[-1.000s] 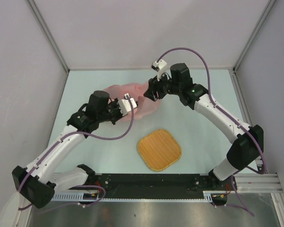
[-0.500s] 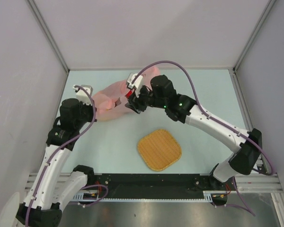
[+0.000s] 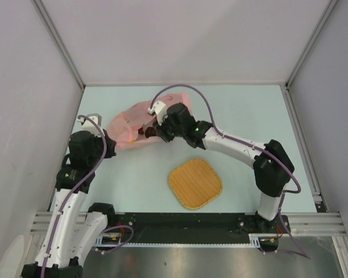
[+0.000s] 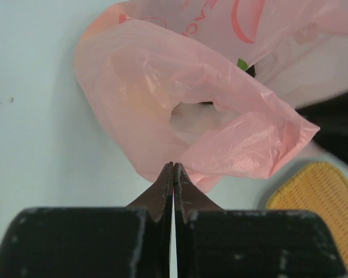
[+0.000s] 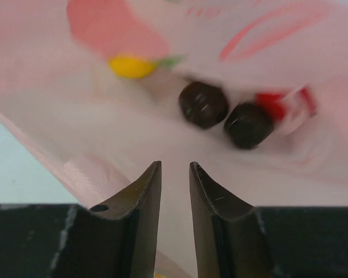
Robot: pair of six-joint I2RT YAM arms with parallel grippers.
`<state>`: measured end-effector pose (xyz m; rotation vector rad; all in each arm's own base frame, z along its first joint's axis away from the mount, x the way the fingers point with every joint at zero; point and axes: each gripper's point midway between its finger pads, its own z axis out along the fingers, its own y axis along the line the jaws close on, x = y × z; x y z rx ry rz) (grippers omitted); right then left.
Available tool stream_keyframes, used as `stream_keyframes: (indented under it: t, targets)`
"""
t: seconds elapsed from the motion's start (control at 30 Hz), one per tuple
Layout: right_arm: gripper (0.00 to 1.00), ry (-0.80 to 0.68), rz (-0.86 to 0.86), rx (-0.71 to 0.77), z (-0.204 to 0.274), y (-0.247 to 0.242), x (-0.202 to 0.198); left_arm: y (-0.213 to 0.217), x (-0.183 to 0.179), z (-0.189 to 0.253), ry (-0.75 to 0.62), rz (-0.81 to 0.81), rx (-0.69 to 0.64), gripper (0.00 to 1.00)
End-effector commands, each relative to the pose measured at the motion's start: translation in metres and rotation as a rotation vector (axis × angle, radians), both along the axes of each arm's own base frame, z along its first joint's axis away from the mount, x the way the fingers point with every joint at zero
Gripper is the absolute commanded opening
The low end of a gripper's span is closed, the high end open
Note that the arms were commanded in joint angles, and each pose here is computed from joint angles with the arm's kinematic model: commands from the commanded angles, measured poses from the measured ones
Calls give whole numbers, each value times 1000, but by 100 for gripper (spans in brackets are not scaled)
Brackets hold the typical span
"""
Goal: Take the fake fruits out of the plastic bag
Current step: Adjust the plastic bag at the center of the board.
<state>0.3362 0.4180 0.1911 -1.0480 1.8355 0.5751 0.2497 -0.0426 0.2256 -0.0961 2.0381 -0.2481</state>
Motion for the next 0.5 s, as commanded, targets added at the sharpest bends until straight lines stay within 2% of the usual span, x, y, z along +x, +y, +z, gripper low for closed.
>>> stream_keyframes:
  t: [0.0,0.03,0.13,0.3,0.47]
  targets:
    - [32,86,91,-94,-51,-2,-67,12,0,10,-13,125,-95,0]
    - [32,112,106,-128,-69,-6,-81,15,-2,8,-2,163,-128,0]
    - [33,123,131,-130,-80,1,-95,15,-8,-6,39,176,-175,0]
    - [33,40,33,-53,-52,11,-51,11,-14,-31,100,170,-193,0]
    - [33,22,-32,-2,-29,7,-7,-2,-8,-27,91,105,-213,0]
